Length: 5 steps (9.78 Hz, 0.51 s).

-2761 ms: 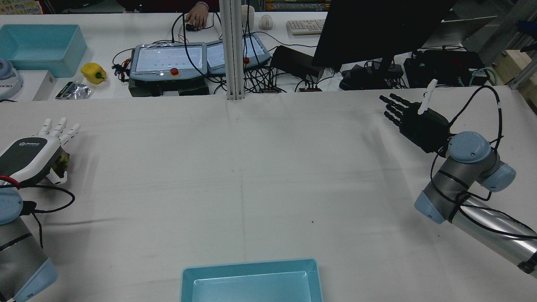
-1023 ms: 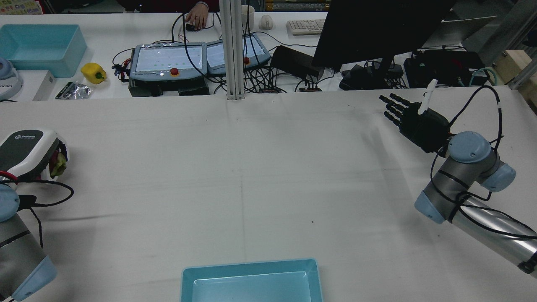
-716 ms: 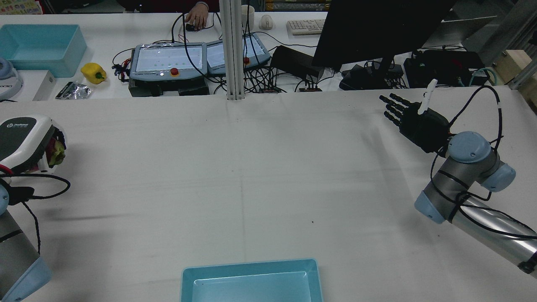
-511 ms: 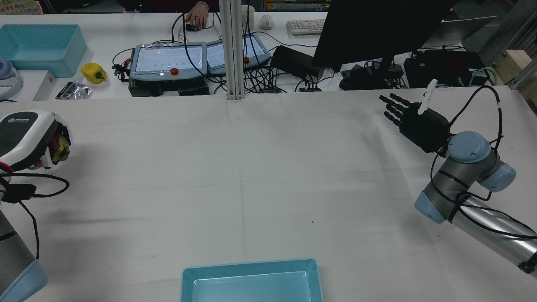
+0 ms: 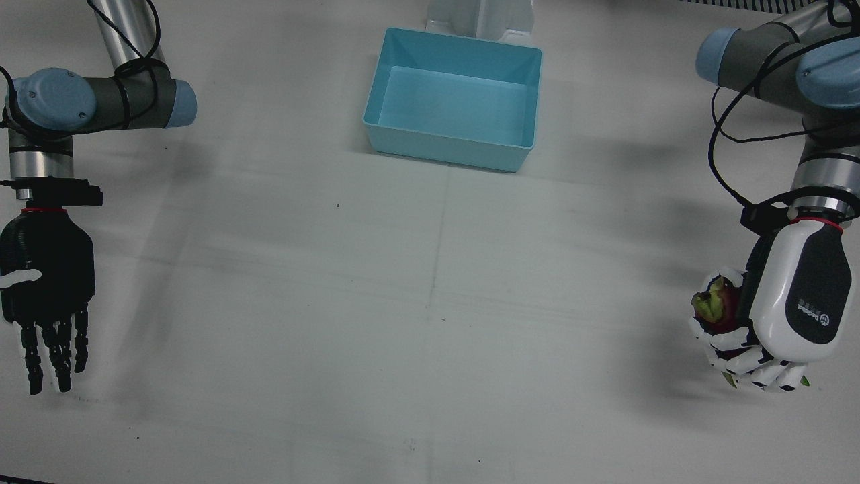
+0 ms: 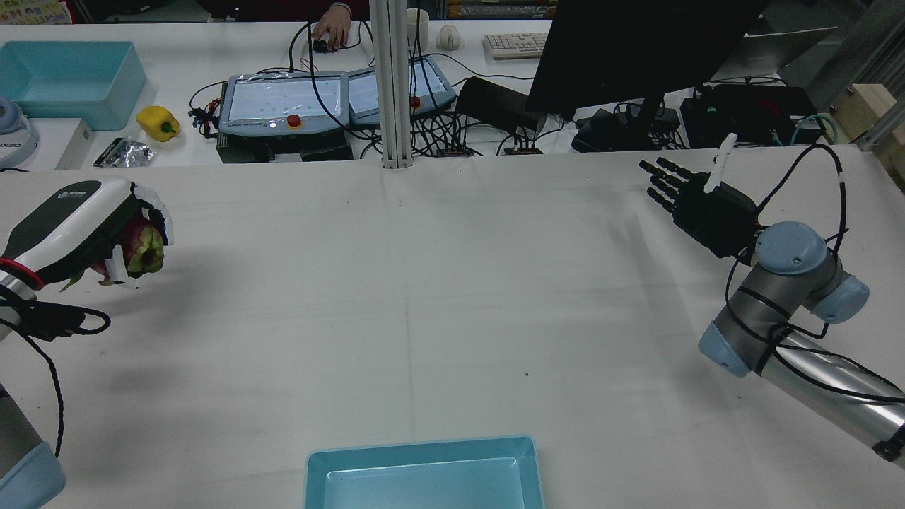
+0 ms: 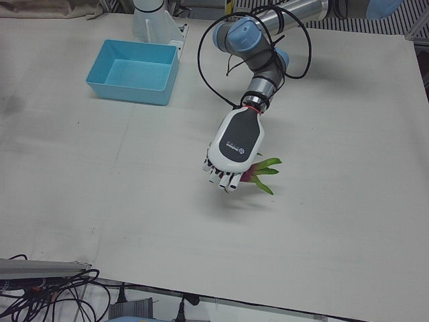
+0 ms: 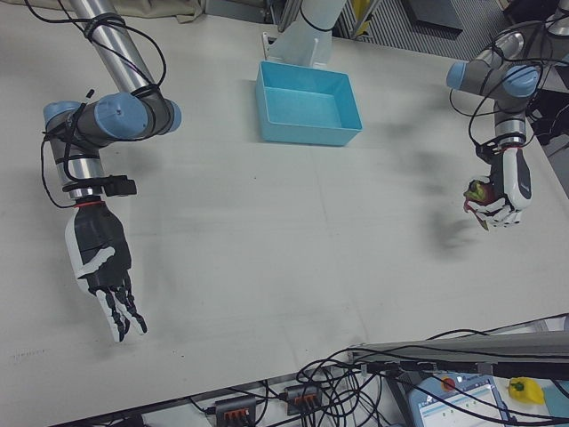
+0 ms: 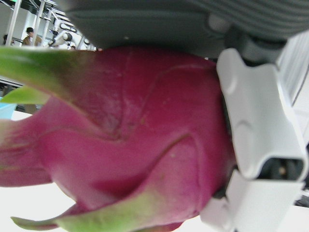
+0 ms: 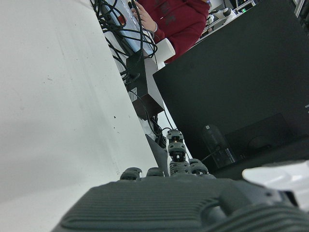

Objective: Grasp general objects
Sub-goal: 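Lift the dragon fruit with the left hand off the table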

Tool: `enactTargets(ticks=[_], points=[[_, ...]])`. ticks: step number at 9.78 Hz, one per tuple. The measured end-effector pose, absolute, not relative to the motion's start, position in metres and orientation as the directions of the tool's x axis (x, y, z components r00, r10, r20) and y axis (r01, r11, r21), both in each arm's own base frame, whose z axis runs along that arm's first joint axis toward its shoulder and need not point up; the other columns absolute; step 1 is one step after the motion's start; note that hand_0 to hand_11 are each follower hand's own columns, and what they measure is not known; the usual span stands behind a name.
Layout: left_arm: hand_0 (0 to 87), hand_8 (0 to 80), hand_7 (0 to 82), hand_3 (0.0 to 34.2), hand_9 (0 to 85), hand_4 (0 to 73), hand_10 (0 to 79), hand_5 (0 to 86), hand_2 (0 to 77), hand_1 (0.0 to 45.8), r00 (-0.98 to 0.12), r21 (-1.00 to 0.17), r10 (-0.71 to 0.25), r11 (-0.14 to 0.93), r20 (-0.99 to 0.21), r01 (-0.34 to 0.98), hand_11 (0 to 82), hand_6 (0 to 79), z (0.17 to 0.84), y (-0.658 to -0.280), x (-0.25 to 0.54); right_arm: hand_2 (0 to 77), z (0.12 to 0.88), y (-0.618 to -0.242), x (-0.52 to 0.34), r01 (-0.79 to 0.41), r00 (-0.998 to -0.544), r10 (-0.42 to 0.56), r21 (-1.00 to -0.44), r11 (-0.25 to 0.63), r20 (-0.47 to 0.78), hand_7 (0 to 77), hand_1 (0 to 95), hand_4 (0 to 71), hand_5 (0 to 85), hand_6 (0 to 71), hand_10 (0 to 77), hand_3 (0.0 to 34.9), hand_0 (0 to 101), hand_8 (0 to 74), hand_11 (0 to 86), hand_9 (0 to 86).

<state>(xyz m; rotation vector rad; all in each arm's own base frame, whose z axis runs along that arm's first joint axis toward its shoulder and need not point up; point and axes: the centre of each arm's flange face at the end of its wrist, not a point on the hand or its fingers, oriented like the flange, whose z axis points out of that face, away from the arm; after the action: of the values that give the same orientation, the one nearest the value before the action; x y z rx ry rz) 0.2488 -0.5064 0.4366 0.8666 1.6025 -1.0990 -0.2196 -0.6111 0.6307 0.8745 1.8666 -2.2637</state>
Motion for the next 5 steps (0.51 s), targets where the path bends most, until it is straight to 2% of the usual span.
enactTargets(ticks=[3, 5], points=[[80.3, 41.5, 44.7, 0.0, 52.9, 69.8, 15.8, 35.5, 55.6, 0.0, -0.393, -0.3, 0.06, 0.545, -0.918, 0.783, 70.4, 59.5, 0.395, -0.497, 0.267, 2.2, 0.631, -0.611, -0.22, 0.407, -0.834, 0.289, -0.877, -0.255, -0.47, 0.0, 6.5, 0.0, 0.0, 0.0, 0.0, 0.0, 0, 0.0, 0.5, 1.1], [80.2, 41.5, 44.7, 0.0, 53.5, 69.8, 15.8, 35.5, 56.2, 0.0, -0.478, -0.354, 0.041, 0.617, -0.878, 0.703, 70.4, 60.0, 0.382, -0.495, 0.276, 1.6, 0.631, -0.611, -0.22, 0.407, -0.834, 0.288, -0.877, -0.255, -0.47, 0.0, 6.5, 0.0, 0.0, 0.0, 0.0, 0.0, 0, 0.0, 0.5, 1.1]])
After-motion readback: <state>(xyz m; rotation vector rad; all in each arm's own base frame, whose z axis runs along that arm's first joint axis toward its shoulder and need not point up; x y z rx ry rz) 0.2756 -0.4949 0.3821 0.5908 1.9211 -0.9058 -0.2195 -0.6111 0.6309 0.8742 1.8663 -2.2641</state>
